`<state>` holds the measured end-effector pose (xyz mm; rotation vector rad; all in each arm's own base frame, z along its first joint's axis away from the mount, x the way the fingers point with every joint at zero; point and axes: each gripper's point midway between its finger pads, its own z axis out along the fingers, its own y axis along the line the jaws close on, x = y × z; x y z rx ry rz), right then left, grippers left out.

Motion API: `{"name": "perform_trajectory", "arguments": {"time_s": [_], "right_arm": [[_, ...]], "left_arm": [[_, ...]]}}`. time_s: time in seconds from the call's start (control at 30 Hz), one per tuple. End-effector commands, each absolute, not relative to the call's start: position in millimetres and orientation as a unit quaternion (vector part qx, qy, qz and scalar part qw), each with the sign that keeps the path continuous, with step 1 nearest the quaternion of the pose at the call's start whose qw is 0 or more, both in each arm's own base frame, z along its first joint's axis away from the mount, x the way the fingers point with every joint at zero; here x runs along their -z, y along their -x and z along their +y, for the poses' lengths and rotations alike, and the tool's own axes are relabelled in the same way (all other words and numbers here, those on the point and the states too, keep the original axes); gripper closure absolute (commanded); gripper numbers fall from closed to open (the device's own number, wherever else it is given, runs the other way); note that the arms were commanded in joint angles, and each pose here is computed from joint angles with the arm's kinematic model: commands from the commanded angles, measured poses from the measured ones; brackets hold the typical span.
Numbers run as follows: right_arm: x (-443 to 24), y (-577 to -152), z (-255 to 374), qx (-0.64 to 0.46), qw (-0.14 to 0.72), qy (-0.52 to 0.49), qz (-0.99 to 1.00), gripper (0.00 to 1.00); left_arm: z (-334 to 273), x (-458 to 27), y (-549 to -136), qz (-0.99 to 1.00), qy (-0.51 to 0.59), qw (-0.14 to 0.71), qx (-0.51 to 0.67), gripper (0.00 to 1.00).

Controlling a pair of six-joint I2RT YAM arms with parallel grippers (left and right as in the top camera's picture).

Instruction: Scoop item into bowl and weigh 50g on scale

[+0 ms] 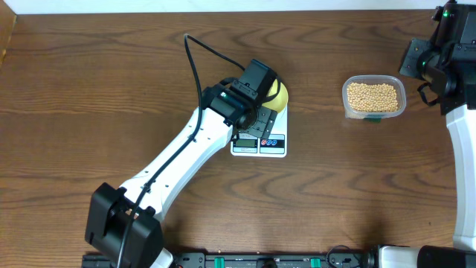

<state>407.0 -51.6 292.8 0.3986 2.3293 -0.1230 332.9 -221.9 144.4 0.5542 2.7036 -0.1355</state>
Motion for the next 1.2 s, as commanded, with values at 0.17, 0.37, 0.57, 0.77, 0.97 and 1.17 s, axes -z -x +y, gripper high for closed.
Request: {"name": "perform_trajectory", "arguments": {"time_s": [0.17,0.37,0.57,0.77,0.97,1.17], "right_arm": [[-297,-412,-52,0.047,0.382,-0.15,0.911,0.99],[-298,-415,-49,0.04,0.387,-0.149,0.909,0.99],[-298,-416,-49,0.04,0.388,-0.149,0.909,0.99],[-299,-416,-50,0.04,0.388,-0.148,0.909,0.99],[-302,-419,-50,0.039,0.396,-0.148,0.905,0.99],[-302,-419,-49,0.04,0.397,-0.145,0.906,0.99]], "left_arm": [[-222,-130,-337,0.961,-0.2,0.186,0.039,0.17],[-223,-114,-338,0.96,-0.217,0.175,0.031,0.17],[-222,-90,-337,0.964,-0.219,0.147,0.02,0.17],[-222,-87,-337,0.964,-0.223,0.142,0.017,0.17],[-221,-74,-336,0.96,-0.25,0.127,0.007,0.17],[-221,-66,-335,0.956,-0.268,0.118,0.002,0.17]]}}
